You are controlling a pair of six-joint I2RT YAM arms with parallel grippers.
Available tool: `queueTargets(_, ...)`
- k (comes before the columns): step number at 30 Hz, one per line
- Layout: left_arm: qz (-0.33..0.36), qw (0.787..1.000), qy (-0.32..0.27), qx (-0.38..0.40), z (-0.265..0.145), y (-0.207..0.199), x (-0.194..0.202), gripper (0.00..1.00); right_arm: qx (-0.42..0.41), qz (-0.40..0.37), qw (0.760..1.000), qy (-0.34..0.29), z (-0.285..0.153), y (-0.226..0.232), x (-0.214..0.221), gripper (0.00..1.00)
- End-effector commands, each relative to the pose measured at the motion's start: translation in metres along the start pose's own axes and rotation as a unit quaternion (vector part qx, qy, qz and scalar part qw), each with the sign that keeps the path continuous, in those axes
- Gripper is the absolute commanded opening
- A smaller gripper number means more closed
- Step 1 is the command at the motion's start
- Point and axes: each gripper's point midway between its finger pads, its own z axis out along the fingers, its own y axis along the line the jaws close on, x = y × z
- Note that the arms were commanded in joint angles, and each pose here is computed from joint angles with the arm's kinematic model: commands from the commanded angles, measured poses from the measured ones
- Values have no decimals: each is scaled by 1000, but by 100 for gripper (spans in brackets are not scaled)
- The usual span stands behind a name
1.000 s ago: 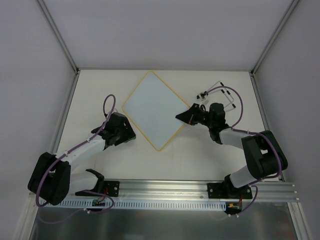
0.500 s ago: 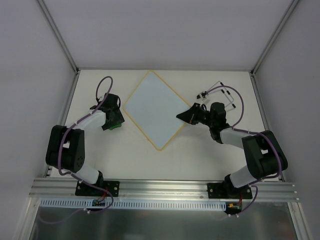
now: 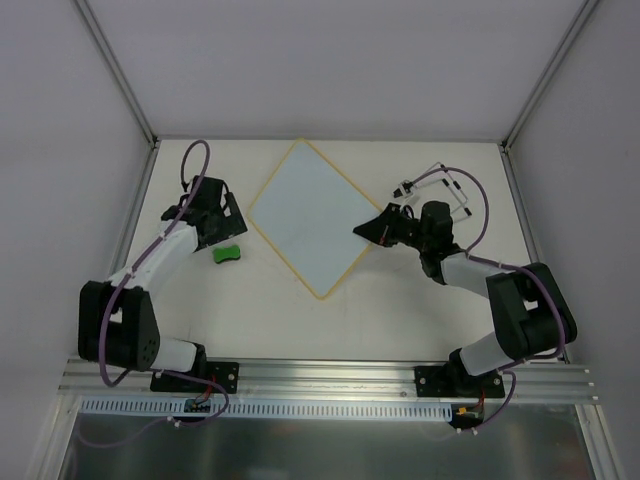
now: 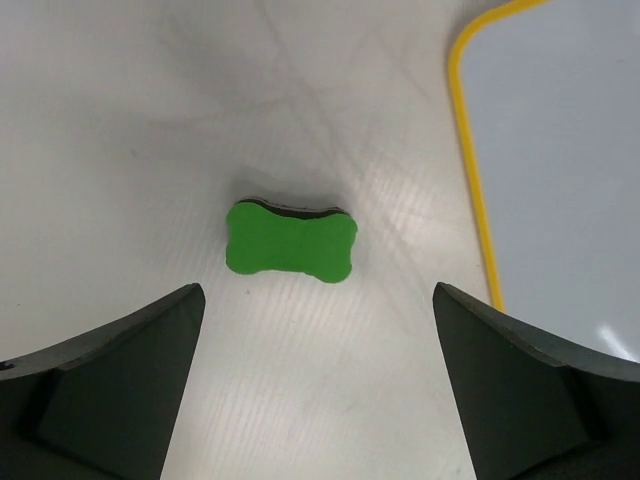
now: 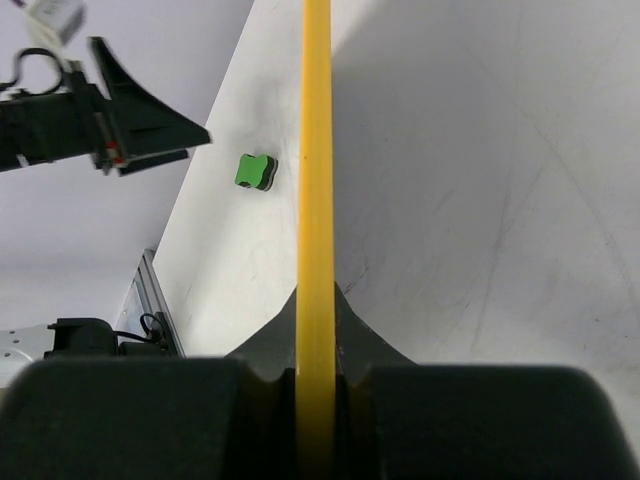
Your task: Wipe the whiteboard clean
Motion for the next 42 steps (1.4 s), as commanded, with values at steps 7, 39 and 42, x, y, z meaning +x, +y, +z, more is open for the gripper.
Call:
queueTargets(7,11,992,-91,92,-85,-1,-18,99,-21,-118,988,-96,-15,39,-88,0)
queueTargets(39,34,984,-151,92,-119,41,16,99,18,-172,967,-185,-225,-24,-264,0)
queueTargets(42,39,984,-151,89,-119,41,14,99,36,-163,967,-193,-238,-39,-260,0)
